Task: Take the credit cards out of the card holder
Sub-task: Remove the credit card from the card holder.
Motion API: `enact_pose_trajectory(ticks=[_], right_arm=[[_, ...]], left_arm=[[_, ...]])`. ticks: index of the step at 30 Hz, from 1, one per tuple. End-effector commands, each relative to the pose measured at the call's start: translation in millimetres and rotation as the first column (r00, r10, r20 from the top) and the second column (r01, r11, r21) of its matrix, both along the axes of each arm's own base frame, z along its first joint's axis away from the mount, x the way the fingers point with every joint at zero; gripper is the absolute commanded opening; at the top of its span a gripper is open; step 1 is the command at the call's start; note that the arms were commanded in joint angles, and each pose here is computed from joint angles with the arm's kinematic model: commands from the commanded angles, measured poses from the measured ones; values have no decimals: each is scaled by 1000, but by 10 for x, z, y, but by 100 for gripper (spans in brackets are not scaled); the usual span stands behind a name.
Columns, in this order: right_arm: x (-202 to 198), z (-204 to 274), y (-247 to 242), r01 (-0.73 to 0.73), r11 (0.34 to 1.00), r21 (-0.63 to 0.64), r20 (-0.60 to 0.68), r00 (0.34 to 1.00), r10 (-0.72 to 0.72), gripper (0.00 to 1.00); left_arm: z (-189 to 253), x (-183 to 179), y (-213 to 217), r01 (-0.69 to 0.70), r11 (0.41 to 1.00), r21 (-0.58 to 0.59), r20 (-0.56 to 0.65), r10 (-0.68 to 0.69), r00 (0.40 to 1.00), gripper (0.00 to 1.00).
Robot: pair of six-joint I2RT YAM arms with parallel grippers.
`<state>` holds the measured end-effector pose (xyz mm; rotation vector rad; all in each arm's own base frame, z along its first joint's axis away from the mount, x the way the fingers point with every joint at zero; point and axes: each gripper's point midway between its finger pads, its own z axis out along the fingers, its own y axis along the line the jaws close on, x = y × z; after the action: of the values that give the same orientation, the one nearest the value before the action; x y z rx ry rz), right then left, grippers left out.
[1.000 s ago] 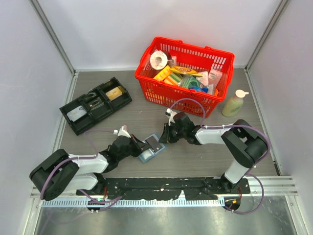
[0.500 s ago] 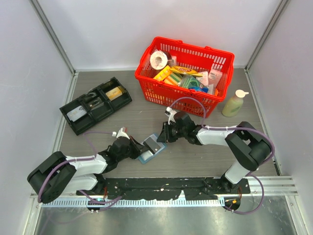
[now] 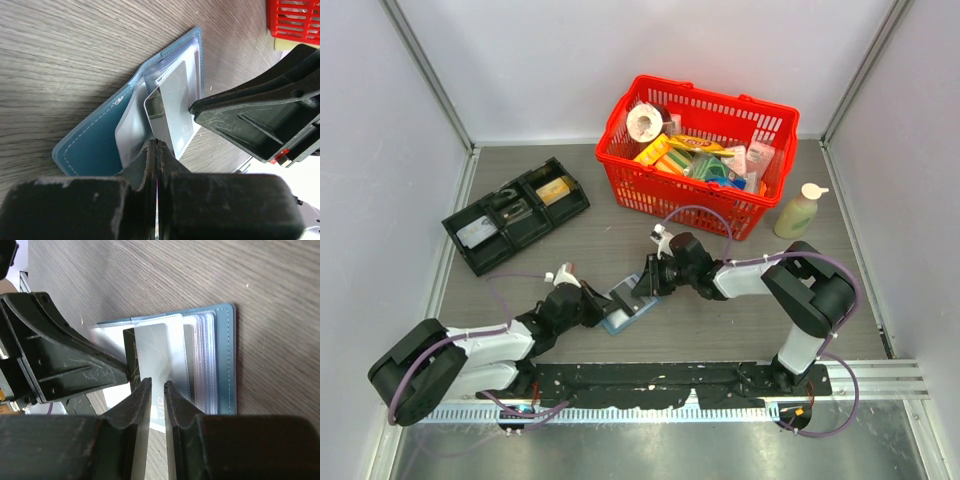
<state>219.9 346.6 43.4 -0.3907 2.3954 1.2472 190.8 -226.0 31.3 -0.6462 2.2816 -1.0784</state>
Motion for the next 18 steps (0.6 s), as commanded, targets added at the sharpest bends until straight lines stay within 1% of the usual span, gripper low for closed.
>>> enact_pose_trajectory(ticks=[1, 6, 12, 13, 15, 18], right_arm=[[-1, -101, -44, 22, 1000, -11, 10, 1000, -22, 22], [-48, -254, -121, 24, 998, -50, -9, 1000, -24, 22], [-84, -302, -142, 23, 998, -53, -23, 999, -24, 22], [-86, -304, -144, 24, 998, -53, -24, 999, -25, 22], [-82, -297, -145, 24, 998, -51, -24, 999, -25, 22], [-89, -303, -147, 24, 998, -53, -24, 999, -25, 21]], left_arm=[[-45, -21, 96, -35, 999, 19, 0, 35, 999, 0], [-39, -4, 117, -50, 999, 21, 1, 50, 999, 1], [-8, 34, 79, -60, 998, -3, 7, 60, 998, 28], [1, 44, 69, -62, 998, -10, 9, 62, 998, 31], [14, 62, 44, -61, 998, -19, 12, 61, 998, 36], [7, 84, 11, -58, 998, -23, 9, 59, 998, 37]])
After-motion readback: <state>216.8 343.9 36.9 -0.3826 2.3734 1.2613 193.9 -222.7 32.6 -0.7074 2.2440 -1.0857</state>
